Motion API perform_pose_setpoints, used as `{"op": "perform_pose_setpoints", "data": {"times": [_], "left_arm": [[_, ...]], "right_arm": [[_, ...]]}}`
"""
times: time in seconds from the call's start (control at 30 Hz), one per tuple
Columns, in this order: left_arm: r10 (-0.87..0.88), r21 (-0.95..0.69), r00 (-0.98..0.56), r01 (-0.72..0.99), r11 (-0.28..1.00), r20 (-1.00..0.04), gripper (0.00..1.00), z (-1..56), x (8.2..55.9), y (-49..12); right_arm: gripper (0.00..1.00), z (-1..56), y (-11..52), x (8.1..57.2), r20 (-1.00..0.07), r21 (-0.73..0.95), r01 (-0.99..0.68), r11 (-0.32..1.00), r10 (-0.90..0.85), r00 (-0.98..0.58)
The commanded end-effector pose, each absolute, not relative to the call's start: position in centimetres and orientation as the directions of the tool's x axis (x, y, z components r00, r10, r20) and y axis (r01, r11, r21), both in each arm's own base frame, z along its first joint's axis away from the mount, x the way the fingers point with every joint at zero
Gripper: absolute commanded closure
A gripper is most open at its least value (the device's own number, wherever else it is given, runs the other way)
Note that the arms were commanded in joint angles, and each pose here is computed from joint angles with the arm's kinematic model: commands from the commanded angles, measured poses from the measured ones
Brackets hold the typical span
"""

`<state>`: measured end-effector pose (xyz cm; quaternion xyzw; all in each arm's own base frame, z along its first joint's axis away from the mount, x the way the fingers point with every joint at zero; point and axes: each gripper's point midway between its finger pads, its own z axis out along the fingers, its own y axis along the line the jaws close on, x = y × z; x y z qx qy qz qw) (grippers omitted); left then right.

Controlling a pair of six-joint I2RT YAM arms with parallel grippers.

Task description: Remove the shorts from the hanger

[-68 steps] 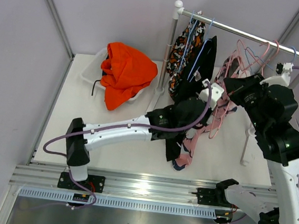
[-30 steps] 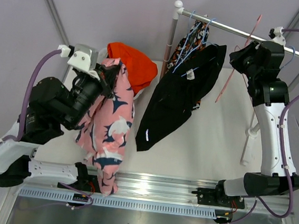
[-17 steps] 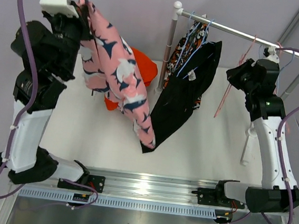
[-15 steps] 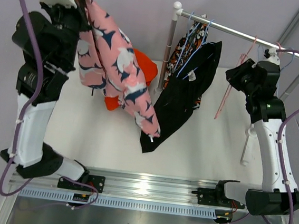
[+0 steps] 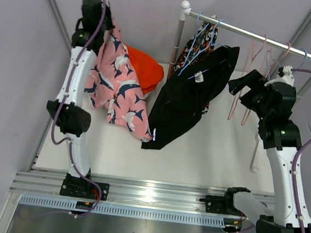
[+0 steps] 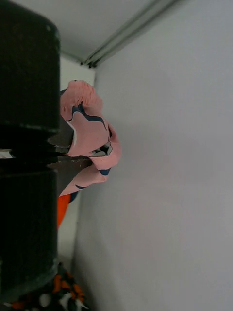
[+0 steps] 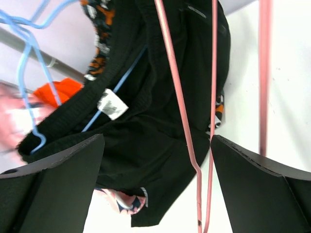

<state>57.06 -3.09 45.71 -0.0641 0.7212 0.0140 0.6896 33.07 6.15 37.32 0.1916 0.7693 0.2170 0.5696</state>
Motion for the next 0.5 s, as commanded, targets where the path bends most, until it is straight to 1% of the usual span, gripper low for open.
{"op": "perform_pose_setpoints", "data": {"times": [0.0,0.07,0.1,0.13,0.27,0.33,0.37,0.4,0.43,0.47], "left_arm": [[-0.131,-0.137,-0.076,0.074,0.988,-0.988,1.0,43.4,59.1,-7.7],[-0.128,-0.138,-0.096,0.104,0.985,-0.987,1.0,42.2,60.2,-9.0],[-0.129,-0.149,-0.131,0.154,0.977,-0.983,1.0,40.3,61.1,-10.5],[-0.13,-0.153,-0.135,0.178,0.972,-0.982,0.99,40.0,61.3,-11.2],[-0.106,-0.151,-0.199,0.229,0.962,-0.974,0.96,36.7,61.9,-14.3],[-0.061,-0.123,-0.244,0.243,0.962,-0.968,0.94,34.4,61.8,-15.9],[-0.041,-0.112,-0.289,0.234,0.966,-0.957,0.89,32.1,61.8,-16.2],[-0.026,-0.103,-0.311,0.232,0.967,-0.95,0.82,31.2,61.5,-16.7],[-0.027,-0.093,-0.327,0.188,0.978,-0.945,0.55,30.3,61.6,-16.1],[-0.02,-0.093,-0.376,0.175,0.98,-0.926,0.46,28.0,61.4,-16.0]], "right_arm": [[0.0,40.4,6.5,31.4,-0.803,0.573,-0.028,0.819,0.554,-0.219],[0.01,41.1,6.7,30.9,-0.8,0.583,-0.051,0.811,0.563,-0.209],[0.01,41.7,6.8,30.4,-0.798,0.59,-0.064,0.805,0.57,-0.196],[0.01,41.9,6.9,30.2,-0.798,0.592,-0.071,0.803,0.571,-0.192],[0.0,42.3,6.8,29.7,-0.798,0.593,-0.075,0.802,0.573,-0.183],[0.0,42.4,7.1,29.7,-0.794,0.6,-0.089,0.795,0.578,-0.188],[0.0,42.7,7.6,29.7,-0.791,0.605,-0.113,0.788,0.58,-0.194],[0.01,42.9,7.9,29.8,-0.79,0.608,-0.13,0.783,0.581,-0.198],[0.0,43.1,8.6,29.8,-0.787,0.613,-0.154,0.775,0.58,-0.212],[0.01,43.3,8.9,29.9,-0.786,0.614,-0.165,0.772,0.579,-0.215]]}}
